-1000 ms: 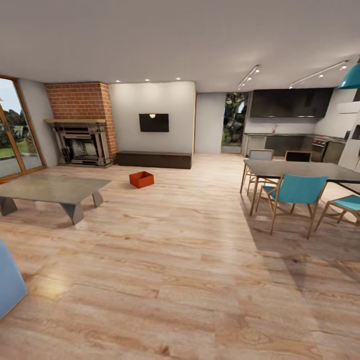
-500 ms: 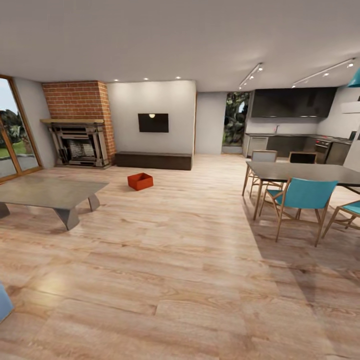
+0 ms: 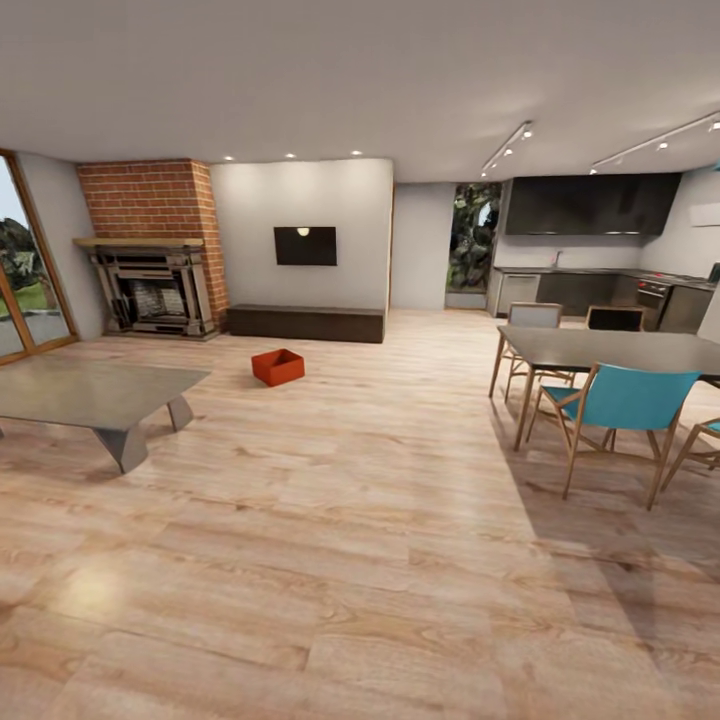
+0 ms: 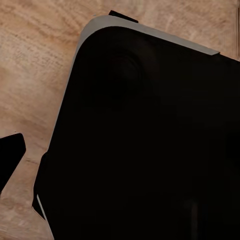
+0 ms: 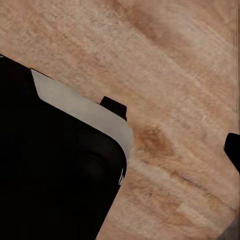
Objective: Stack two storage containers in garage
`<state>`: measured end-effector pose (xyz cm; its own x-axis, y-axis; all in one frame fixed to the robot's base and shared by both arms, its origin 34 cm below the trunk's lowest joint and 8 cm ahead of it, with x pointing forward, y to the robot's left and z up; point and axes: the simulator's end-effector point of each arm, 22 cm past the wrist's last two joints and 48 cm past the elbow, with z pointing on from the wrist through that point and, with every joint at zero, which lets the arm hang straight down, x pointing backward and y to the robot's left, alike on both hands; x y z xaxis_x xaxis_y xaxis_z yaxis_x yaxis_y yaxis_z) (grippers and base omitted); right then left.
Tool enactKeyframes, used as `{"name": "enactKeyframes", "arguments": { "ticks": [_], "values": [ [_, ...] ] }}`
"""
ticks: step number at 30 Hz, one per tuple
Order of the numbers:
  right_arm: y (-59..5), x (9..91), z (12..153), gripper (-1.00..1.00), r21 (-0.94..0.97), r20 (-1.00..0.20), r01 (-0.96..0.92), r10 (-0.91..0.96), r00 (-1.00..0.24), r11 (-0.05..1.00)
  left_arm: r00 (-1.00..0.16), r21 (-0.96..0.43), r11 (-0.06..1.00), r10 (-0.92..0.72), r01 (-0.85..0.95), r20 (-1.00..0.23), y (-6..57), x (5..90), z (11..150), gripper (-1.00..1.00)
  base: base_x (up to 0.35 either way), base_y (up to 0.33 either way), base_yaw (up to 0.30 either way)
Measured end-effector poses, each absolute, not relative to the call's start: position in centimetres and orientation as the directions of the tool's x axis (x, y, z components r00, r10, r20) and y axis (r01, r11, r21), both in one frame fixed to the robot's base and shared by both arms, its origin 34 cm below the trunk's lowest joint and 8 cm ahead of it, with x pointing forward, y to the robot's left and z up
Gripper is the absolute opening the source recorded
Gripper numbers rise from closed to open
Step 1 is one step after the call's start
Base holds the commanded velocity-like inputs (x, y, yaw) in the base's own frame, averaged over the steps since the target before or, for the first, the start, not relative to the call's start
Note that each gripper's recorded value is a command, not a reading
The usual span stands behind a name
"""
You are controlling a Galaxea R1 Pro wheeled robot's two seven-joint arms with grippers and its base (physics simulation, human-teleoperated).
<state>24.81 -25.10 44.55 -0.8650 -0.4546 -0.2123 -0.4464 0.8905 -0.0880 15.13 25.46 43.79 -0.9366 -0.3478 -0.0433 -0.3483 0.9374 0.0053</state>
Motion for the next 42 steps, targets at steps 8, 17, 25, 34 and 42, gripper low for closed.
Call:
{"name": "enactKeyframes", "arguments": {
  "ticks": [8,17,25,34,42],
  "values": [
    [-24.97,24.85,44.56,1.0,-0.089,-0.214,-0.444,-0.452,-0.866,0.892,-0.936,0.005,0.937,-0.348,-0.348,-0.049,25.52,15.25,43.8,1.0,0.325,0.0,0.0],
    [-24.84,25.15,44.6,1.0,-0.094,-0.218,-0.462,-0.471,-0.854,0.882,-0.937,0.004,0.938,-0.347,-0.347,-0.042,25.45,15.11,43.79,1.0,0.325,0.0,0.0],
    [-24.85,25.29,44.63,1.0,-0.097,-0.222,-0.465,-0.475,-0.852,0.88,-0.937,0.004,0.938,-0.346,-0.347,-0.046,25.45,15.18,43.79,1.0,0.325,0.0,0.0],
    [-24.8,25.3,44.63,1.0,-0.096,-0.222,-0.466,-0.475,-0.851,0.88,-0.937,0.004,0.938,-0.346,-0.346,-0.043,25.44,15.12,43.79,1.0,0.325,0.0,0.0],
    [-24.81,25.3,44.63,1.0,-0.096,-0.222,-0.466,-0.475,-0.851,0.88,-0.937,0.003,0.938,-0.346,-0.347,-0.041,25.36,15.1,43.79,1.0,0.325,0.0,0.0]
  ]
}}
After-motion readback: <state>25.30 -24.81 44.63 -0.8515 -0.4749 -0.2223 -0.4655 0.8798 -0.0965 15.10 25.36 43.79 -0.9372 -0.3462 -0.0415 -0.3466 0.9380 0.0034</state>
